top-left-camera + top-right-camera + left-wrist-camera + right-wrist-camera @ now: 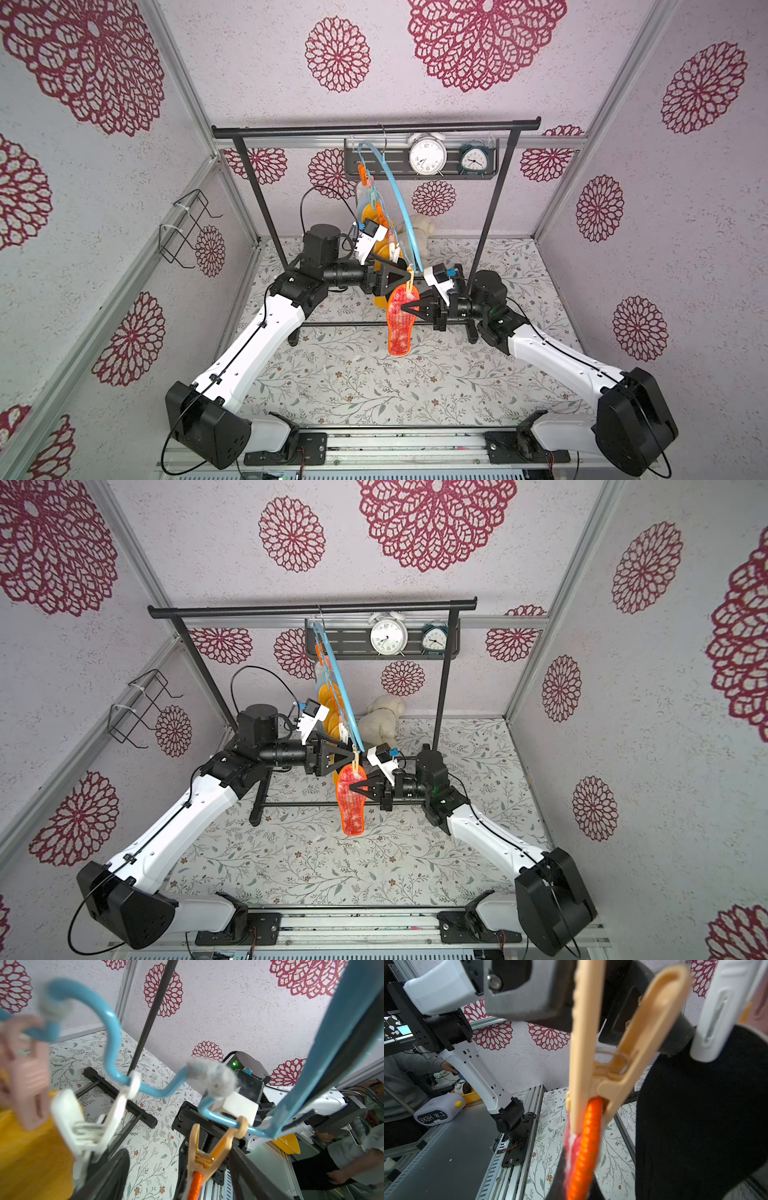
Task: Take the shoe insoles off the hanger
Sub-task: Open the clamp at the hanger, then place the insole at the center of the board.
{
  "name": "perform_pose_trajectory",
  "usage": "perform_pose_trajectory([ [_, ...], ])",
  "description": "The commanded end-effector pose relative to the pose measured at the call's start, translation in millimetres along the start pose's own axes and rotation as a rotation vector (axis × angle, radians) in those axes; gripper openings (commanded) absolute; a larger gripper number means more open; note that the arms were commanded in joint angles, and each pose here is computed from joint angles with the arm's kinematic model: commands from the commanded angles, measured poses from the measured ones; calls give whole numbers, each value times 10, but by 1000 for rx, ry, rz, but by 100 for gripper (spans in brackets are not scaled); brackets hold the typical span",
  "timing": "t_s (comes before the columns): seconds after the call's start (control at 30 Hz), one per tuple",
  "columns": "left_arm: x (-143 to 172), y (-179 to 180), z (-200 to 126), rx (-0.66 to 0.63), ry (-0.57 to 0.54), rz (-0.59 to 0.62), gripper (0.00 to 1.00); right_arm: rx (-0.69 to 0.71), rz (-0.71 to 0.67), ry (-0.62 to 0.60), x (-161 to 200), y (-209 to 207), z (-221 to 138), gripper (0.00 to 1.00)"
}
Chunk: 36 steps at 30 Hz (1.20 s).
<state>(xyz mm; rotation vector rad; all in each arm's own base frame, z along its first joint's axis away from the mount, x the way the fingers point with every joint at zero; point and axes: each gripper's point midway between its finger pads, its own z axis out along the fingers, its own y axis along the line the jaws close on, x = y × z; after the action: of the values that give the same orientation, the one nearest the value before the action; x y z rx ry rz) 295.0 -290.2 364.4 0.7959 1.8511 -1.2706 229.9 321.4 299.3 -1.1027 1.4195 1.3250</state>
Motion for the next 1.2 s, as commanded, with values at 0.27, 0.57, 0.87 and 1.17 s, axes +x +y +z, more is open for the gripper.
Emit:
perform_pose_trajectory([
  [0.27,-128,-291,122,125,-33,56,61,-52,-22,-19,-96,185,-17,0],
  [0.57,-126,-363,136,155,-27,37,29,-50,-20,-16,-98,200,-26,0],
  [0.87,-89,-306,105,105,-29,13,3,16,-7,16,-3,92,-34,0],
  [1.17,-104,-195,83,24,-38,31,1,239,243,128,912,-206,-287,0],
])
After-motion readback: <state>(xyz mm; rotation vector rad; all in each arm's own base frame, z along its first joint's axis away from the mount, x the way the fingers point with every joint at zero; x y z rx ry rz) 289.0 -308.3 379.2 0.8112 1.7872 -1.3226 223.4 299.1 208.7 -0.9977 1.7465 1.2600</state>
